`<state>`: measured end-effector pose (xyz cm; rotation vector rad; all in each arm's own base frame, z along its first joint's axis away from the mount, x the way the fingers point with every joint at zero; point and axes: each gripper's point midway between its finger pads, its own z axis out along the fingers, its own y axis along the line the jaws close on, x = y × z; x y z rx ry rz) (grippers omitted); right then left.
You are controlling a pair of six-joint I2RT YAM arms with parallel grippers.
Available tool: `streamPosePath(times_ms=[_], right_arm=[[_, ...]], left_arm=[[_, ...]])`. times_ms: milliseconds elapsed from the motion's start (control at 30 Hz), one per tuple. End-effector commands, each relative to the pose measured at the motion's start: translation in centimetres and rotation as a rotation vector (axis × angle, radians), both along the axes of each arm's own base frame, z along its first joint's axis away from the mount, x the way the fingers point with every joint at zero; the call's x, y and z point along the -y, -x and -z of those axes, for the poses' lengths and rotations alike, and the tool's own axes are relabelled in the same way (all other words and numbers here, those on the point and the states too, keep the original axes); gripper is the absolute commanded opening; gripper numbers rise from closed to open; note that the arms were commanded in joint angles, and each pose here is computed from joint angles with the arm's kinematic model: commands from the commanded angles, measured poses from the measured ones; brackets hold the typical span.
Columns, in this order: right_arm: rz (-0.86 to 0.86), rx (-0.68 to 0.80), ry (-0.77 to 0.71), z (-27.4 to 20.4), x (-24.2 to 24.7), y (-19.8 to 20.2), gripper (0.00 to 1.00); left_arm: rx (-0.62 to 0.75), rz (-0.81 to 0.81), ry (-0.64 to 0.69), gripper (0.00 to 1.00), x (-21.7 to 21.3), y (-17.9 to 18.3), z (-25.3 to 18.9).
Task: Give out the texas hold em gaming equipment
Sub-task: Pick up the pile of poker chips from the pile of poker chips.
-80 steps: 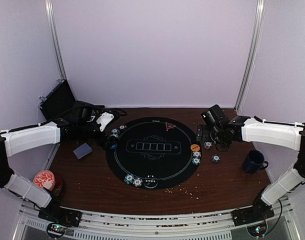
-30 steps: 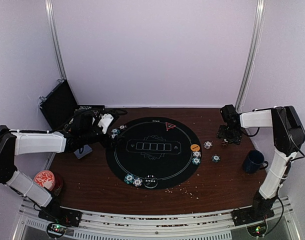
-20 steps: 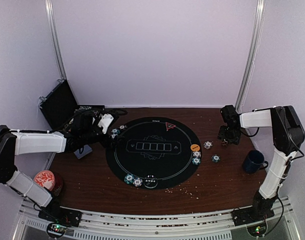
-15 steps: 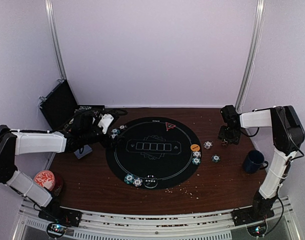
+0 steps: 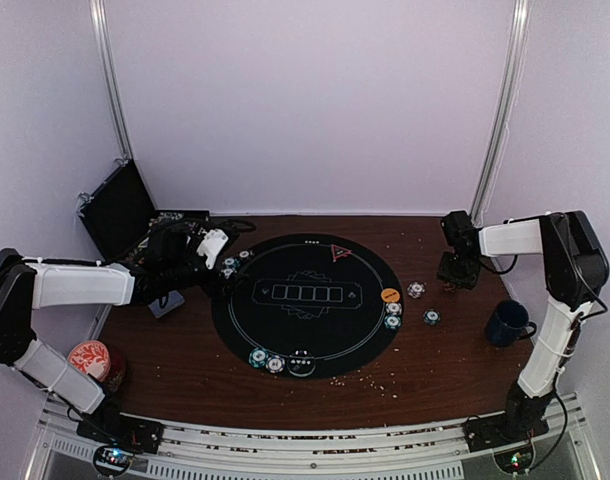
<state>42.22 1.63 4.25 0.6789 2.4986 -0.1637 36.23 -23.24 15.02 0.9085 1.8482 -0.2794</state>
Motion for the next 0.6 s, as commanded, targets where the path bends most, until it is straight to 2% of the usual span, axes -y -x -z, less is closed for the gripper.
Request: streamPosePath(times_ms=[0, 567], right_arm=[[0.002, -0.020, 0.002, 0.98, 0.28, 0.20, 0.52], [-0.003, -0.031, 0.000, 1.33, 0.22, 0.21, 0.52]], left_arm=[[0.044, -0.014, 0.028, 0.98, 0.10, -0.94, -1.29], [0.043, -0.015, 0.025, 0.98, 0.11, -1.00, -1.16]])
